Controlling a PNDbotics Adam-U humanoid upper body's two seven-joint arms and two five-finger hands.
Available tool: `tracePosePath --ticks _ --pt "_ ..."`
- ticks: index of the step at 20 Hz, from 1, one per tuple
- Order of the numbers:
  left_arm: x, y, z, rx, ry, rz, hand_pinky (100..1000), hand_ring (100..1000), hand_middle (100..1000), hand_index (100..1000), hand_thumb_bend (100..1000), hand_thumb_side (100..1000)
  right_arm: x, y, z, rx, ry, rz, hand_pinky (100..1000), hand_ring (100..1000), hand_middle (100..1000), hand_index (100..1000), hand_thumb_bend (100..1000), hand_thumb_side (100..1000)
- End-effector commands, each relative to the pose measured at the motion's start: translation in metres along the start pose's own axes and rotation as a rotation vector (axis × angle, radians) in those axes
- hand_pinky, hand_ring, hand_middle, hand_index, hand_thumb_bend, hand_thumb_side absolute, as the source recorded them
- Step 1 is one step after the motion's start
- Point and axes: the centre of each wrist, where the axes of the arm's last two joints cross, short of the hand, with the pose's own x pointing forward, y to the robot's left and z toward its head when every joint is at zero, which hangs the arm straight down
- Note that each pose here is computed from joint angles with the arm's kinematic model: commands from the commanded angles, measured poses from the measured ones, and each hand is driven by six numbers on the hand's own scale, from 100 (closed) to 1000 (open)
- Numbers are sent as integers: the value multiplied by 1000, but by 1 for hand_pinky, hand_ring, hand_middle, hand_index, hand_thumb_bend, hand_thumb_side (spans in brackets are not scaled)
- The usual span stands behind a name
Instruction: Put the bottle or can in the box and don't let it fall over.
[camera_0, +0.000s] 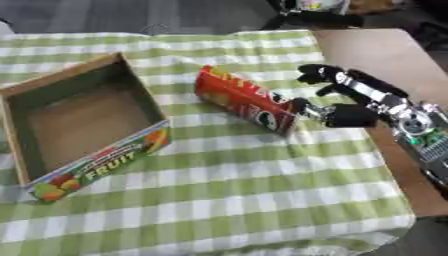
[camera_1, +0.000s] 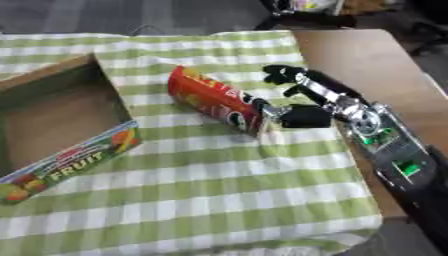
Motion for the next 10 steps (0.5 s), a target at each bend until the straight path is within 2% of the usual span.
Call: tracePosePath --ticks 1,10 --pt "7 5 -4 -3 -32 -16 608 631 549 703 100 699 2 -7 -1 -2 -2 25 843 940 863 968 280 601" --pt "8 4 -4 -8 -36 -11 608 631 550 703 100 698 -4 -3 -7 22 11 15 846 944 864 969 287 595"
